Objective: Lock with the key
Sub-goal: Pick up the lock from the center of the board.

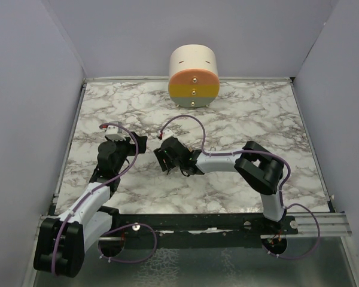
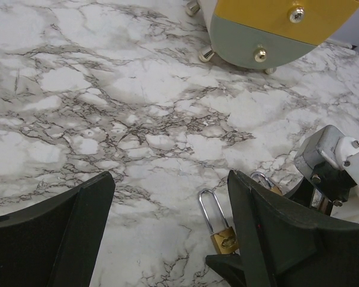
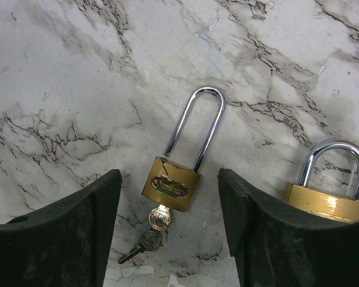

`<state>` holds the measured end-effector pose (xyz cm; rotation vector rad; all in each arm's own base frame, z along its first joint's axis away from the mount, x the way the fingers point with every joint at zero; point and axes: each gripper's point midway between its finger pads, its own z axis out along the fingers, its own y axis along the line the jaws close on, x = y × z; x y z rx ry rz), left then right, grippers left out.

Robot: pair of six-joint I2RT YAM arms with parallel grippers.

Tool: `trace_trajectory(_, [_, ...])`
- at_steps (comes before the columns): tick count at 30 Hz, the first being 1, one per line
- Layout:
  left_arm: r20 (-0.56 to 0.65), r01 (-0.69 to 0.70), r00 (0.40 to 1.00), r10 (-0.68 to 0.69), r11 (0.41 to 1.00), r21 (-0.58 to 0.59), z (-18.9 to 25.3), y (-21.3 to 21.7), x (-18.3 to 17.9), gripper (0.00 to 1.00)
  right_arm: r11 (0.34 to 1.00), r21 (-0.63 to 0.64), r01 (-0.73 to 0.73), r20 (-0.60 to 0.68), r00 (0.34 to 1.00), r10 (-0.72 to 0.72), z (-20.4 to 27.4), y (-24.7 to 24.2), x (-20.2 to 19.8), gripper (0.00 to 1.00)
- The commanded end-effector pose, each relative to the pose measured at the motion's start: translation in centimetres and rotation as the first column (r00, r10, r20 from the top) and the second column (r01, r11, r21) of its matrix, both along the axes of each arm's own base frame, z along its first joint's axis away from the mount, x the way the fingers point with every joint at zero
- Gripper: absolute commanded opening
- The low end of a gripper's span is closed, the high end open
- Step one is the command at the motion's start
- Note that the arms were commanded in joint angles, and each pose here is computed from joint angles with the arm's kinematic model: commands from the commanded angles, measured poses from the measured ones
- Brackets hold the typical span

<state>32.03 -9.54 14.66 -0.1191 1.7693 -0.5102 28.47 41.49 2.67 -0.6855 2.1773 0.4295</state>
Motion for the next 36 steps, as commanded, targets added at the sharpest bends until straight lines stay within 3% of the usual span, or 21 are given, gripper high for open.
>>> trace_trajectory(1, [0.017, 0.010, 1.000, -0.010, 1.000, -0.017, 0.2, -0.1, 0.1, 0.79, 0.998, -0.063, 0.028, -0.063, 0.998, -0.032, -2.3, -1.3, -0.8, 0.63])
trace_trajectory(19, [0.016, -0.014, 1.000, 0.015, 0.999, -0.031, 0.1, 0.2, 0.4, 0.79, 0.962, -0.262, 0.081, -0.066, 0.993, -0.102, -6.0, -4.2, -3.4, 0.57])
trace_trajectory(23, [0.017, -0.016, 1.000, 0.017, 0.999, -0.035, 0.2, 0.2, 0.4, 0.79, 0.952, -0.294, 0.088, -0.075, 0.991, -0.115, -6.5, -4.8, -3.8, 0.43])
trace_trajectory(25, [0.020, -0.020, 1.000, 0.020, 0.999, -0.039, 0.3, 0.3, 0.4, 0.79, 0.950, -0.298, 0.088, -0.072, 0.991, -0.115, -6.6, -4.9, -3.9, 0.26])
trace_trajectory(26, [0.020, -0.020, 1.000, 0.021, 0.999, -0.041, 0.3, 0.3, 0.4, 0.79, 0.948, -0.304, 0.092, -0.068, 0.991, -0.118, -6.7, -5.0, -3.8, 0.10])
trace_trajectory(27, [0.020, -0.022, 1.000, 0.022, 0.999, -0.042, 0.3, 0.3, 0.4, 0.79, 0.946, -0.309, 0.095, -0.064, 0.991, -0.120, -6.7, -5.0, -3.8, 0.02])
trace_trajectory(36, [0.041, -0.035, 0.998, 0.037, 0.998, -0.050, 1.0, 0.6, 0.3, 0.80, 0.964, -0.259, 0.061, 0.043, 0.998, -0.051, -3.7, -3.4, -2.0, 0.01])
